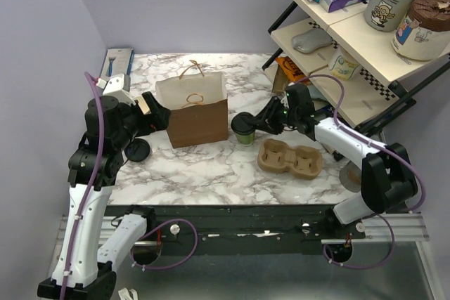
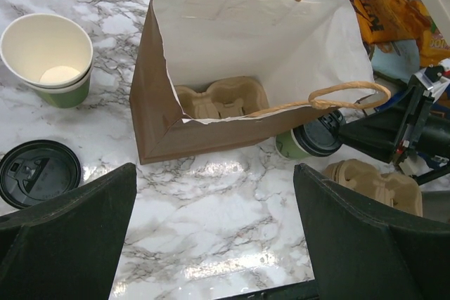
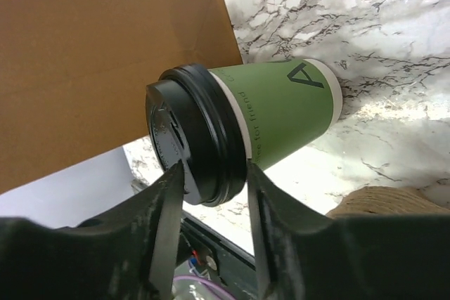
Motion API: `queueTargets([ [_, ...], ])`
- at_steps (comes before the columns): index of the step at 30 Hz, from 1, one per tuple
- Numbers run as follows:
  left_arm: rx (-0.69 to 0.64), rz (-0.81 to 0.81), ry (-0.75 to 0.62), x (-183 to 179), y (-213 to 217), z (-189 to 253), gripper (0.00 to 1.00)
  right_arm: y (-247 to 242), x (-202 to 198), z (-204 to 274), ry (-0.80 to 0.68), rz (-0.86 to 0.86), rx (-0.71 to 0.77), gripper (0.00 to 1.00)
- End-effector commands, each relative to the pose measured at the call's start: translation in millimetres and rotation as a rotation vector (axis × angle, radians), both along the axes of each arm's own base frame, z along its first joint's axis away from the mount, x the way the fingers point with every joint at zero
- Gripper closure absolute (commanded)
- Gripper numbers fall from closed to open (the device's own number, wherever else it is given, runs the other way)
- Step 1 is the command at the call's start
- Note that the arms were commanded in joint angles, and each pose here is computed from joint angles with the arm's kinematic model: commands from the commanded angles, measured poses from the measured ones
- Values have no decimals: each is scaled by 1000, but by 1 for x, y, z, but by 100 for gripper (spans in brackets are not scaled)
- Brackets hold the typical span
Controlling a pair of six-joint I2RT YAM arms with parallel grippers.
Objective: Pack the takeout coffee
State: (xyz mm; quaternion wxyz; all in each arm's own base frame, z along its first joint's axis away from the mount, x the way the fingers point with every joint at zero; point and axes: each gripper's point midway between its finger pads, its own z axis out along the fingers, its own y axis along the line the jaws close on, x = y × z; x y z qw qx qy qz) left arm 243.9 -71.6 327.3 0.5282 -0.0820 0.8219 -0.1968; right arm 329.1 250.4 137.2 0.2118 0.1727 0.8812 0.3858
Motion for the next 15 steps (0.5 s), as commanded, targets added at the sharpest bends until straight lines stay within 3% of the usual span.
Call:
queueTargets([
  [1, -20, -4, -18, -1, -2, 2, 1, -8, 2, 12, -103, 29, -46, 43],
  [3, -22, -3, -18, -1, -2, 2, 1, -10, 3, 21, -139, 37, -63, 32],
  [8, -26, 12, -12, -1, 0, -1, 1, -32, 9, 28, -251, 59, -225, 17],
  [9, -24, 13, -12, -2, 0, -1, 1, -39, 14, 30, -290, 57, -282, 4],
  [10, -24, 16, -6, -2, 1, -2, 1, -43, 21, 42, -394, 119, -350, 0],
  [13, -26, 23, 3, -4, 2, -4, 1, -47, 31, 59, -586, 302, -500, 0],
  [15, -30, 25, 13, -5, 2, -7, 1, -39, 21, 51, -595, 466, -510, 0],
])
